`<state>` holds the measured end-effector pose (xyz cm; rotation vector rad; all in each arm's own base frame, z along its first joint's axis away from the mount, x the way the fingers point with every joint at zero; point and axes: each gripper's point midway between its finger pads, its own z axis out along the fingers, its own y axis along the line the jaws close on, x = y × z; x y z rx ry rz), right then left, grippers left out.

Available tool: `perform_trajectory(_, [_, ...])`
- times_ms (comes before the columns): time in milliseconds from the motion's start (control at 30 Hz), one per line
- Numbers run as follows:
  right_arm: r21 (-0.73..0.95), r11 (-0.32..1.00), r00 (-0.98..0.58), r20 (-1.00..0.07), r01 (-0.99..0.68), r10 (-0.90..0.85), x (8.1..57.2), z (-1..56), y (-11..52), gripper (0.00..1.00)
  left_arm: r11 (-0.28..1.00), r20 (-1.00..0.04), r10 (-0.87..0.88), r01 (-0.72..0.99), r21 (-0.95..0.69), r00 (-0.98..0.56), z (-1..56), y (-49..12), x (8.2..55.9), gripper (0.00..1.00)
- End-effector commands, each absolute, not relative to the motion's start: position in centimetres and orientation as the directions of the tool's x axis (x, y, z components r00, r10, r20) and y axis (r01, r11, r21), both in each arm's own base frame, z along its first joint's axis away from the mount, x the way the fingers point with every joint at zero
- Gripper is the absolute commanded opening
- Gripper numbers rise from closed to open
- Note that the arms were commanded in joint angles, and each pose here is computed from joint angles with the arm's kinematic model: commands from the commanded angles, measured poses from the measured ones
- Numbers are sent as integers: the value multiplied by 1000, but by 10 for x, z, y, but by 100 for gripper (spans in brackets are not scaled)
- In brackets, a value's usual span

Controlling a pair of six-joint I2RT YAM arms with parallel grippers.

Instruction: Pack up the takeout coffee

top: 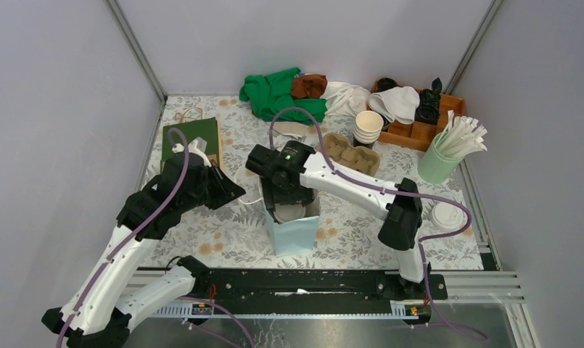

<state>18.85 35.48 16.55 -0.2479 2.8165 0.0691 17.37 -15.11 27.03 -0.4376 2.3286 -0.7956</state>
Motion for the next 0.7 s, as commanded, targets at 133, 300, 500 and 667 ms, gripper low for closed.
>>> perform_trajectory(133, [31, 991, -918, -381, -129, -108, 237, 190, 307, 43, 635, -440, -458, 63, -770, -772, 296, -195, 185, 0])
perform_trajectory(300, [-20, 984, -891, -422, -176, -168, 267, 198, 292, 43, 559, -441, -429, 152, -815, -788, 311, -219, 193, 0])
perform_trajectory(500, [8, 965, -860, -457, -261, -229, 292, 202, 291, 43, 504, -443, -413, 205, -839, -796, 321, -240, 199, 6])
perform_trajectory(667, [41, 949, -845, -467, -313, -259, 291, 215, 296, 42, 602, -566, -390, 264, -753, -726, 343, -227, 211, 50])
